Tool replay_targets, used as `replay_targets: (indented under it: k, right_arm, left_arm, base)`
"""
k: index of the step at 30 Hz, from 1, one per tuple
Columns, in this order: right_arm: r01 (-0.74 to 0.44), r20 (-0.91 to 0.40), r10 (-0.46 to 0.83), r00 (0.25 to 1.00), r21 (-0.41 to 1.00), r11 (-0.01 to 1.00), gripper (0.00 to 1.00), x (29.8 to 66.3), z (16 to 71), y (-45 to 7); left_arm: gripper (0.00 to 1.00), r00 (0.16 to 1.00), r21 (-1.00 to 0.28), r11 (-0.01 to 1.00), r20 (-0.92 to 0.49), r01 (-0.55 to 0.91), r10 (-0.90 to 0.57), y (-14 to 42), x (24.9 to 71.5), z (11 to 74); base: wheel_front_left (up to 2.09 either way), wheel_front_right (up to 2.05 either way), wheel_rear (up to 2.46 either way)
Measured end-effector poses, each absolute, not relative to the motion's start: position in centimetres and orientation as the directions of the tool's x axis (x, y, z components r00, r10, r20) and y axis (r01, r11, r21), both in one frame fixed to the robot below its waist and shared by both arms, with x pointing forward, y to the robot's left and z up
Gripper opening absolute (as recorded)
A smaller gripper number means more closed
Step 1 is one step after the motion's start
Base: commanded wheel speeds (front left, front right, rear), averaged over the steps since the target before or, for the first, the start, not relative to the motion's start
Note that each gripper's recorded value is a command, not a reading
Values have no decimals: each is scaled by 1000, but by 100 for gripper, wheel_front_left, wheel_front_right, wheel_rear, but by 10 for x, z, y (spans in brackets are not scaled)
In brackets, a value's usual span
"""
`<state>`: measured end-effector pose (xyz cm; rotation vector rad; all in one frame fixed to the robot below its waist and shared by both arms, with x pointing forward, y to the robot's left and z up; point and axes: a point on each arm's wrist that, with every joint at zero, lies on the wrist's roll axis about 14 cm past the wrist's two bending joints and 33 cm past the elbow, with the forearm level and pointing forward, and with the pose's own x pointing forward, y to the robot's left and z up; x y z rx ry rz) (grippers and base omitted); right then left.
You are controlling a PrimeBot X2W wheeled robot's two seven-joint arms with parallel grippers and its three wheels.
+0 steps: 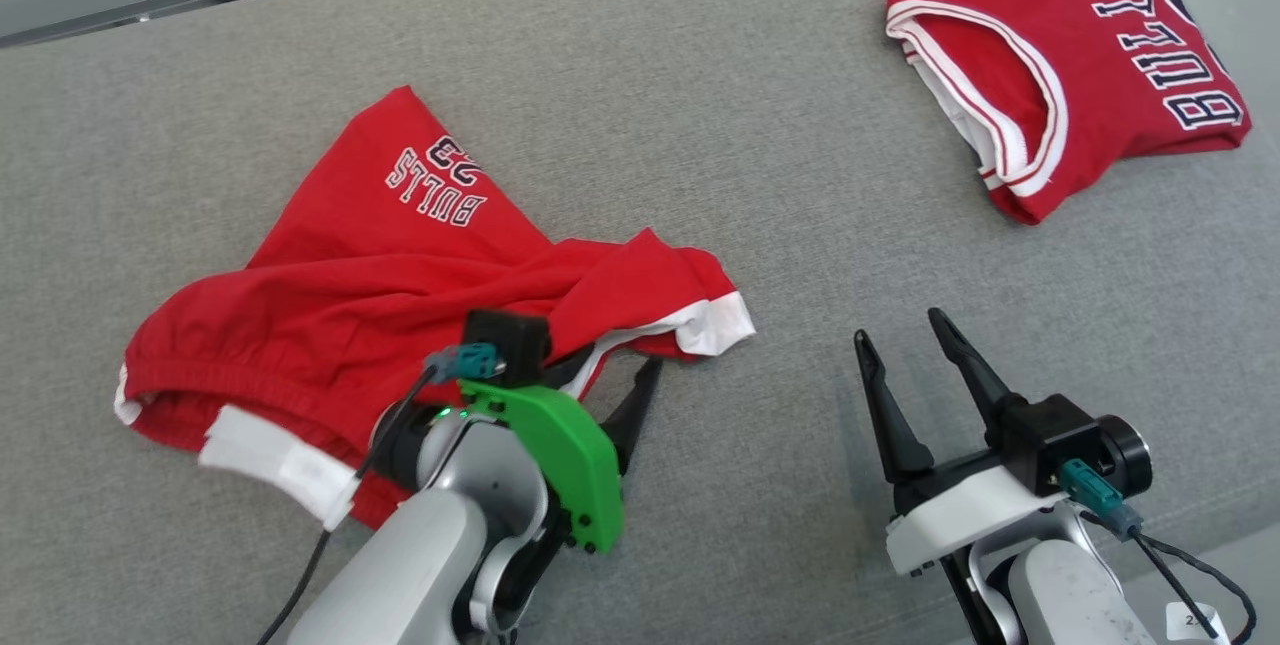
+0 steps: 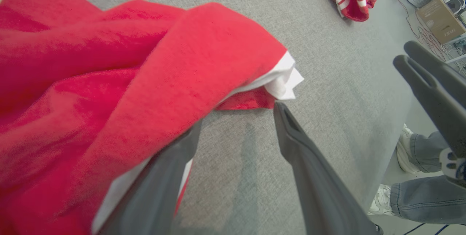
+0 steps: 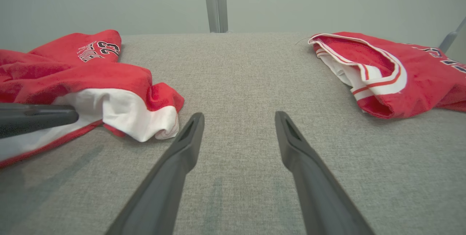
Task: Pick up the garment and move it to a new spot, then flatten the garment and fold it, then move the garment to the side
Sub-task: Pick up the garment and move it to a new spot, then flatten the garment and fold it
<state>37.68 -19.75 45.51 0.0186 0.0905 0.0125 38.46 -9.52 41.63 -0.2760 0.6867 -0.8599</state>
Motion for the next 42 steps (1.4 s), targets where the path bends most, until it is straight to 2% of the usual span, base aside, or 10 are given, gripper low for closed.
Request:
replay_targets:
  k: [2,7,17,22,31,32,33,34,42]
  right_arm:
    - [-51,-106,54,993,29,998,100,380,449,-184]
    - [-136,-122,142,982,51,989,100,396,441,-159]
    - [-254,-194,266,944,82,964,100,418,415,-129]
    - [-338,-227,351,908,98,936,100,426,402,-99]
    - [-361,-244,376,894,104,927,100,430,397,-92]
    - [-357,-249,373,894,108,928,47,428,396,-93]
    - [-350,-251,368,895,113,930,4,428,395,-95]
    - [-343,-251,362,898,118,932,0,428,395,-97]
    - [-265,-235,267,935,39,963,0,436,407,-150]
  left_arm:
    - [100,518,-477,681,-442,555,-732,-73,389,417]
    - [100,603,-490,770,-489,408,-631,-20,372,406]
    - [100,756,-485,861,-502,155,-419,51,359,409]
    - [100,764,-484,871,-532,79,-365,67,348,399]
    - [100,755,-504,862,-543,57,-368,66,344,391]
    - [100,755,-503,862,-542,60,-369,66,345,391]
    - [100,756,-503,862,-541,62,-370,65,346,391]
    - [100,756,-504,861,-539,65,-372,64,347,391]
    - [100,758,-498,862,-527,92,-385,61,353,394]
  base:
    - [0,0,0]
    - [0,0,0]
    - [0,0,0]
    - [0,0,0]
    - [0,0,0]
    - [0,0,0]
    - [0,0,0]
    - [0,0,0]
    - [0,0,0]
